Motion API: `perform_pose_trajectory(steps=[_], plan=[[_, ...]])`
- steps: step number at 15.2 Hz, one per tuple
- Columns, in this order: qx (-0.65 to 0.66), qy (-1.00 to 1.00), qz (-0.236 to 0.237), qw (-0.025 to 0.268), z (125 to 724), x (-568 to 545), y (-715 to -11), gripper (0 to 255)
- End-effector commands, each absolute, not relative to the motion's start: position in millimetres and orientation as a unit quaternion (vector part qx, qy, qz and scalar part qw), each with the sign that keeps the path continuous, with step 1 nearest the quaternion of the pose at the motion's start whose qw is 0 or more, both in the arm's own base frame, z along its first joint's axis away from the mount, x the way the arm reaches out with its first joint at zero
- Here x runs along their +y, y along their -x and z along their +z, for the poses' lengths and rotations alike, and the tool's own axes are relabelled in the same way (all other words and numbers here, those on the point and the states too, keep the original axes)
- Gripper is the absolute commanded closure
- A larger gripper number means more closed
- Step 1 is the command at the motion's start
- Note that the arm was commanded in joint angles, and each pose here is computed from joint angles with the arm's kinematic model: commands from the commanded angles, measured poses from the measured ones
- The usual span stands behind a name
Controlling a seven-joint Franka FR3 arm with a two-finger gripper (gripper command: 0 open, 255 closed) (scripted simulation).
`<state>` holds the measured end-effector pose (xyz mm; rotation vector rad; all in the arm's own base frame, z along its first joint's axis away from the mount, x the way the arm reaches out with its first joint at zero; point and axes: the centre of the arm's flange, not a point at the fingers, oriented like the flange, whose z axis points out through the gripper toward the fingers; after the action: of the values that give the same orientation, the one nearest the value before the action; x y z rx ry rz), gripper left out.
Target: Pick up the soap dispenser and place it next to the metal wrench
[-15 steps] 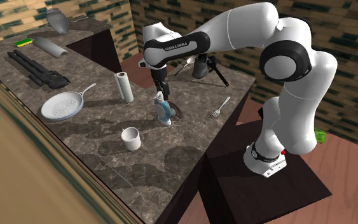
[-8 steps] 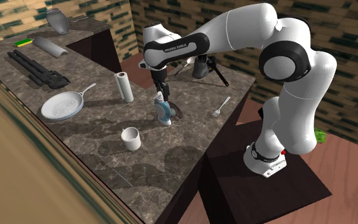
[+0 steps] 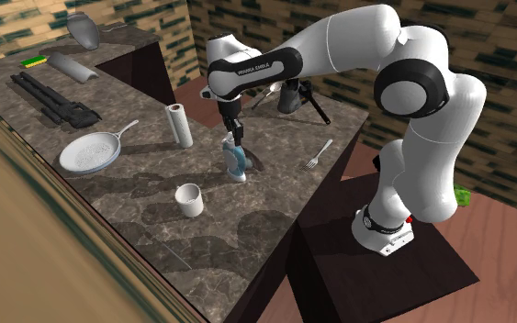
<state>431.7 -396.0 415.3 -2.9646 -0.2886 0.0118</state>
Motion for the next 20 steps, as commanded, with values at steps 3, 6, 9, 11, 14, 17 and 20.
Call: perform_pose_trajectory(steps=[3, 6, 9, 11, 14, 17, 20], plan=[[-0.097, 0.992, 0.004, 0.081, 420.5, -395.9, -431.7, 255], [-0.097, 0.992, 0.004, 0.081, 436.4, -395.9, -431.8, 255], [-0.097, 0.992, 0.004, 0.081, 452.2, -395.9, -431.8, 255], [-0.097, 0.992, 0.004, 0.081, 462.8, -395.9, -431.8, 255], [-0.097, 0.992, 0.004, 0.081, 478.6, -395.9, -431.8, 255], [-0.097, 0.992, 0.004, 0.081, 494.4, -395.9, -431.8, 255], [-0.097, 0.992, 0.004, 0.081, 510.3, -395.9, -431.8, 255]])
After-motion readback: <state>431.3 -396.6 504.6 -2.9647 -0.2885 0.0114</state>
